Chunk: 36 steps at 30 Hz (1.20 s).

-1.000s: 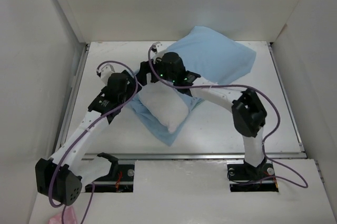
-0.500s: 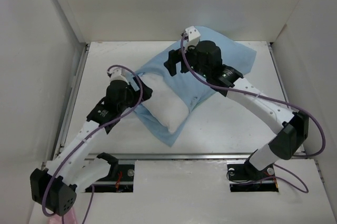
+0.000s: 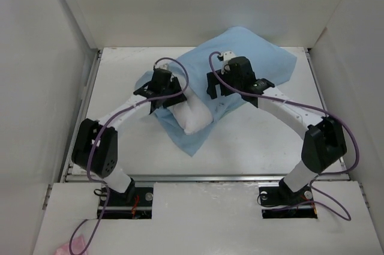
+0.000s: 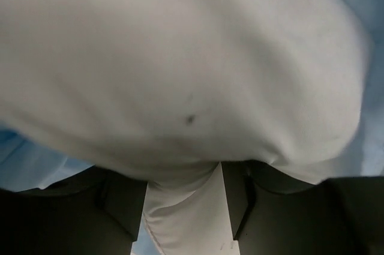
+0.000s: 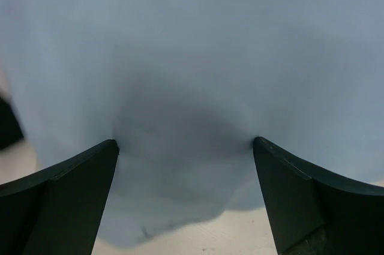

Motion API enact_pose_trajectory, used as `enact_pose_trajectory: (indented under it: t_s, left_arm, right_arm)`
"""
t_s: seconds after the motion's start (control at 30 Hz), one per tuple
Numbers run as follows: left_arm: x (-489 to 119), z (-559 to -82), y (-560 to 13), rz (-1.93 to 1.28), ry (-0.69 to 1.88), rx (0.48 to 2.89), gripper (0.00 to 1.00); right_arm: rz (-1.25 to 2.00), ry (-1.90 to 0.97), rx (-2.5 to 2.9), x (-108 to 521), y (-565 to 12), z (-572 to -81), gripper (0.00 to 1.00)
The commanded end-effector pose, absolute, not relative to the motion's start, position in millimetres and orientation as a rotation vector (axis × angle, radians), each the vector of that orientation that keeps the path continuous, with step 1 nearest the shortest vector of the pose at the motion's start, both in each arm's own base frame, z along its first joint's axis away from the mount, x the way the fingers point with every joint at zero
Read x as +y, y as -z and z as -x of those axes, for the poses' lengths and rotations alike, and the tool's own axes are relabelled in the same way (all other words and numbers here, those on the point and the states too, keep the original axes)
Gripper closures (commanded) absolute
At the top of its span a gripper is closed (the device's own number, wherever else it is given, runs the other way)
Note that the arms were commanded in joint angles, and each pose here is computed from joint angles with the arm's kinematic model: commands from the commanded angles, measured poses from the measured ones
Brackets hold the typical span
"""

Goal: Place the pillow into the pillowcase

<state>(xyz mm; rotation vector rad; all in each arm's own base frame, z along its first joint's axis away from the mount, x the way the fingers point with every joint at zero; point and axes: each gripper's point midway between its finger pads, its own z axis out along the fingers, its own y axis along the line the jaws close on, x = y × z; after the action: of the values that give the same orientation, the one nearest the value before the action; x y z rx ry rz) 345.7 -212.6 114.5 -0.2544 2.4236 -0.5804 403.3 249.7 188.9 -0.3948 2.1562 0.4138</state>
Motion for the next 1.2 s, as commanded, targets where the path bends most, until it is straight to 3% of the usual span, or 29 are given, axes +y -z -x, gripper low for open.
enact_pose_trajectory:
  t_s: [0.0,0.17,0.33,0.37,0.5,0.53,0.63,0.8,1.03,1.07,1.1,1.13,1.17]
  left_arm:
    - [-180.8,-425.5,-162.7,0.347,0.502,2.198,0.54]
    - [-167.9,-477.1,-204.5,0.332,0.488,2.127,0.49]
    - [-166.4,-452.6,-217.1,0.293,0.479,2.088,0.12]
    - [-162.7,-446.6,-218.9,0.319,0.479,2.081,0.00]
    - [-125.9,-406.7,-235.2,0.476,0.388,2.028,0.00]
    - [-107.5,-394.7,-218.3,0.572,0.354,2.059,0.00]
    - [-66.0,-363.2,-212.8,0.762,0.281,2.049,0.00]
    - [-18.9,-326.0,-221.9,0.982,0.158,1.955,0.00]
    - [-22.1,-308.6,-219.4,0.950,0.200,1.984,0.00]
    - [-23.6,-307.3,-221.6,0.935,0.211,1.985,0.00]
    - [-23.1,-306.0,-217.5,0.924,0.199,1.999,0.00]
    - [-24.8,-304.8,-217.2,0.919,0.215,1.996,0.00]
    - [-24.8,-304.8,-217.2,0.919,0.215,1.996,0.00]
  right_arm:
    - [0.667,-0.504,1.992,276.4,-221.8,-370.1,0.00]
    - [0.915,-0.388,1.792,301.8,-238.5,-332.6,0.00]
    - [1.151,-0.352,1.602,336.4,-255.3,-325.6,0.00]
    - [1.200,-0.367,1.565,350.6,-256.8,-320.6,0.00]
    - [1.320,-0.268,1.476,384.2,-273.2,-348.7,0.00]
    - [1.399,-0.241,1.523,390.5,-244.2,-355.6,0.00]
    - [1.481,-0.211,1.463,412.8,-246.5,-368.0,0.00]
    - [1.602,-0.194,1.445,444.4,-191.5,-386.1,0.00]
    - [1.528,-0.033,1.482,458.4,-128.1,-432.2,0.00]
    - [1.502,0.000,1.519,456.1,-119.4,-438.8,0.02]
    - [1.457,0.005,1.530,461.1,-124.5,-446.5,0.12]
    - [1.421,-0.010,1.584,463.8,-108.6,-449.7,0.40]
    - [1.369,-0.014,1.604,464.2,-116.1,-452.9,0.58]
